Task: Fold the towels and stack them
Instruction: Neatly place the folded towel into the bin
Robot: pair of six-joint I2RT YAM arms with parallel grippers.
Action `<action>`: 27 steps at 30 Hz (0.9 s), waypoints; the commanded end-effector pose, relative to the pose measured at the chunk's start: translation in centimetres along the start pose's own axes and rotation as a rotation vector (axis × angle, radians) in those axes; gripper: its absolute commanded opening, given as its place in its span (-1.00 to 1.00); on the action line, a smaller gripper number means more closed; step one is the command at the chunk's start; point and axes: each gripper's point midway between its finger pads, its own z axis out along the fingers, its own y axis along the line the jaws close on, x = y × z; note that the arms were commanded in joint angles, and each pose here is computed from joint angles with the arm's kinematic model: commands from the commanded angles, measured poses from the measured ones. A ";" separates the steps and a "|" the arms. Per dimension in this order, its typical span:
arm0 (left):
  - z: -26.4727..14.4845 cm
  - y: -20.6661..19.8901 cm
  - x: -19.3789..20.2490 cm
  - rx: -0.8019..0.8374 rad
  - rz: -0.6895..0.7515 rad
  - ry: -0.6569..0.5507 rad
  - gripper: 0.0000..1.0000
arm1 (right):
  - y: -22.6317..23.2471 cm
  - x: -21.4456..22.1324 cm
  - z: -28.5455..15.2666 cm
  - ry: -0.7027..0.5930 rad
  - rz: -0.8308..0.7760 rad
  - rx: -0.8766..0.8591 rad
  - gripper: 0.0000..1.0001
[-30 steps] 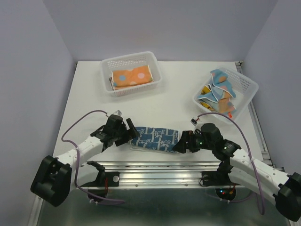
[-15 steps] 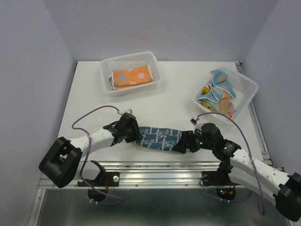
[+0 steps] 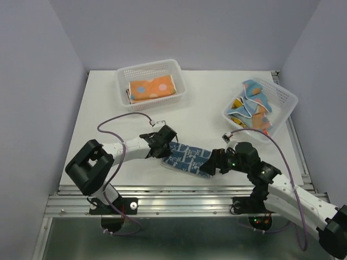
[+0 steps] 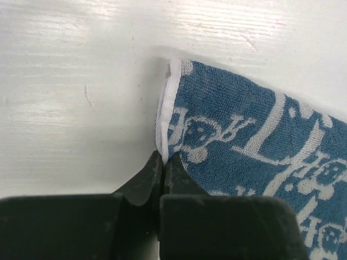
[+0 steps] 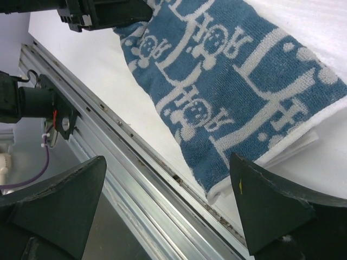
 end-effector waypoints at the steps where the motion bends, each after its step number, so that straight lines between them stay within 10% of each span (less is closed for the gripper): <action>1: 0.3 2.2 0.1 -0.175 0.083 -0.021 -1.00 | 1.1 -2.7 -0.5 -0.089 -0.057 0.003 1.00; 16: -5.2 -7.7 -17.8 -0.267 0.222 -0.494 -1.00 | 0.7 -6.1 -1.4 -0.284 -0.158 0.043 1.00; 27: -6.1 -13.4 -28.2 -0.301 0.320 -0.619 -1.00 | -0.1 -7.8 -3.9 -0.484 -0.154 0.068 1.00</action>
